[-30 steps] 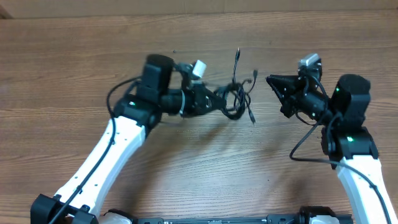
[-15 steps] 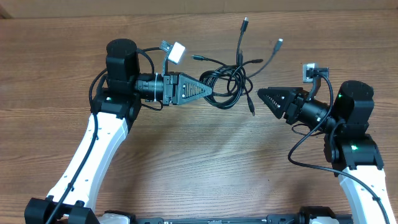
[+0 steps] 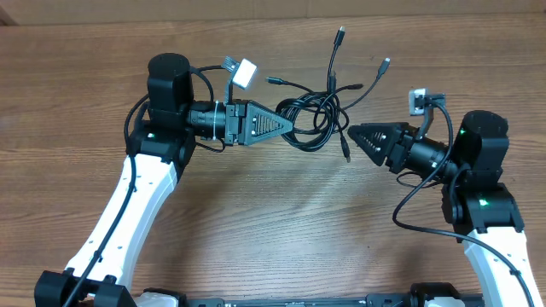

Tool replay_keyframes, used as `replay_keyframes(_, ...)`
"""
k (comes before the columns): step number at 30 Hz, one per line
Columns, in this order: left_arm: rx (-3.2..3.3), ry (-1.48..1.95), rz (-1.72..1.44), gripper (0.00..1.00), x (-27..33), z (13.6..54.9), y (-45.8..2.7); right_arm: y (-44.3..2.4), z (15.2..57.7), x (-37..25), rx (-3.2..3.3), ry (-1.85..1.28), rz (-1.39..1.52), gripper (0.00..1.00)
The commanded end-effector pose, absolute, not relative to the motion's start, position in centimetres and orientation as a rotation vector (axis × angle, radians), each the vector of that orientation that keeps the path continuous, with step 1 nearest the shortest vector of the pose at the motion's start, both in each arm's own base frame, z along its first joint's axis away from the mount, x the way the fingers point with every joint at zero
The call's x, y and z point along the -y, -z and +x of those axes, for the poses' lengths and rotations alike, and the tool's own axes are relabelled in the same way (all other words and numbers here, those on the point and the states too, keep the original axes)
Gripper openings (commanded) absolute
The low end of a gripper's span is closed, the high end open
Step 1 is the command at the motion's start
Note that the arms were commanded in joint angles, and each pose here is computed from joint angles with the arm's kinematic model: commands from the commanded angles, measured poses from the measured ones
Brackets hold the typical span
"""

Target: Untangle cables

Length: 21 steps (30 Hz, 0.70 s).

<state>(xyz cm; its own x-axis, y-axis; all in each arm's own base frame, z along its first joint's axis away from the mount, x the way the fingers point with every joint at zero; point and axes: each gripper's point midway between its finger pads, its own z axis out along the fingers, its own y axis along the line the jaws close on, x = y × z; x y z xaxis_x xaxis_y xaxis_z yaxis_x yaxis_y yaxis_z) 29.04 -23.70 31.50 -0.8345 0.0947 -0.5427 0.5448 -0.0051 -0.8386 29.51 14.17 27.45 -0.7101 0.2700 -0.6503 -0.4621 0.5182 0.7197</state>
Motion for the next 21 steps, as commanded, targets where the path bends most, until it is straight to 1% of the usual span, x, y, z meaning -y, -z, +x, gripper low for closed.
replay_keyframes(1,-1.905,1.854,0.703,0.04,24.1,28.7,-32.8,-28.2,29.6,-14.2,-1.993,-1.218,-0.168,0.50)
replay_keyframes(14,-1.919,1.911,0.766,0.04,26.1,26.9,-32.8,-26.1,31.2,-13.6,-2.045,-1.160,-0.118,0.50)
replay_keyframes(21,-1.919,1.916,0.773,0.04,26.3,26.7,-32.8,-24.4,32.2,-13.2,-2.095,-1.138,-0.067,0.50)
